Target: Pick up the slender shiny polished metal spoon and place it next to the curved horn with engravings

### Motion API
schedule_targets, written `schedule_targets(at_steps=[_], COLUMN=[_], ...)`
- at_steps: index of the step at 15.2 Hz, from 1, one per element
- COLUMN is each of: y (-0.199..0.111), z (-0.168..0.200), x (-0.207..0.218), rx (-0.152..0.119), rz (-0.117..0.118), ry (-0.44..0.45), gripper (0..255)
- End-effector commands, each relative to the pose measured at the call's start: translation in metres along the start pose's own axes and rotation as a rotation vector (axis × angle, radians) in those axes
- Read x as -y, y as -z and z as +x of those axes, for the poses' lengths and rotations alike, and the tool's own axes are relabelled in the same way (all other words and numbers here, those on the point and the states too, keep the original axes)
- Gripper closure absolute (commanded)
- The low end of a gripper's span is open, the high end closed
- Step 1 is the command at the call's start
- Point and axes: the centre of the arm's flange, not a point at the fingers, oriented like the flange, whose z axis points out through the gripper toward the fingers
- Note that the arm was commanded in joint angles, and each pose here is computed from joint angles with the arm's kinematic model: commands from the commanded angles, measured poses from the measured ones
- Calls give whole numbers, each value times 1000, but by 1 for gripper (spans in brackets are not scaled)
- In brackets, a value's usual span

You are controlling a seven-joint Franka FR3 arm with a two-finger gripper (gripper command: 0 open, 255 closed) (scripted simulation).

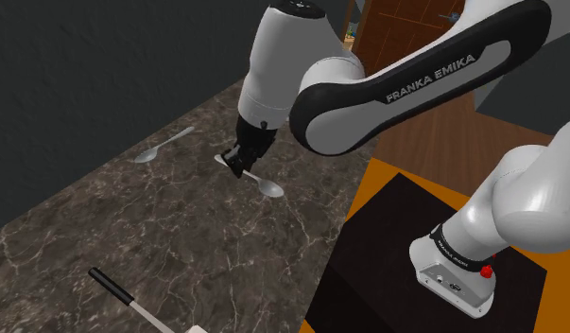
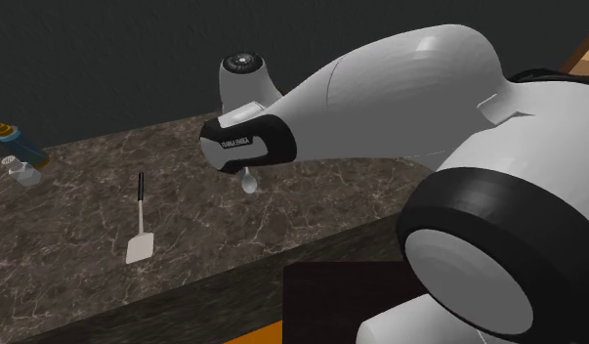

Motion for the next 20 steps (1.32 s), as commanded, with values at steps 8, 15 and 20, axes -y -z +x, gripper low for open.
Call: schedule_targets(at_steps=[8, 15, 20], y=[47, 65, 72], z=[11, 16, 19], x=[6, -45, -110], rx=[0, 0, 0], rz=[0, 0, 0], ry=[0, 0, 0], gripper=[255, 255, 255])
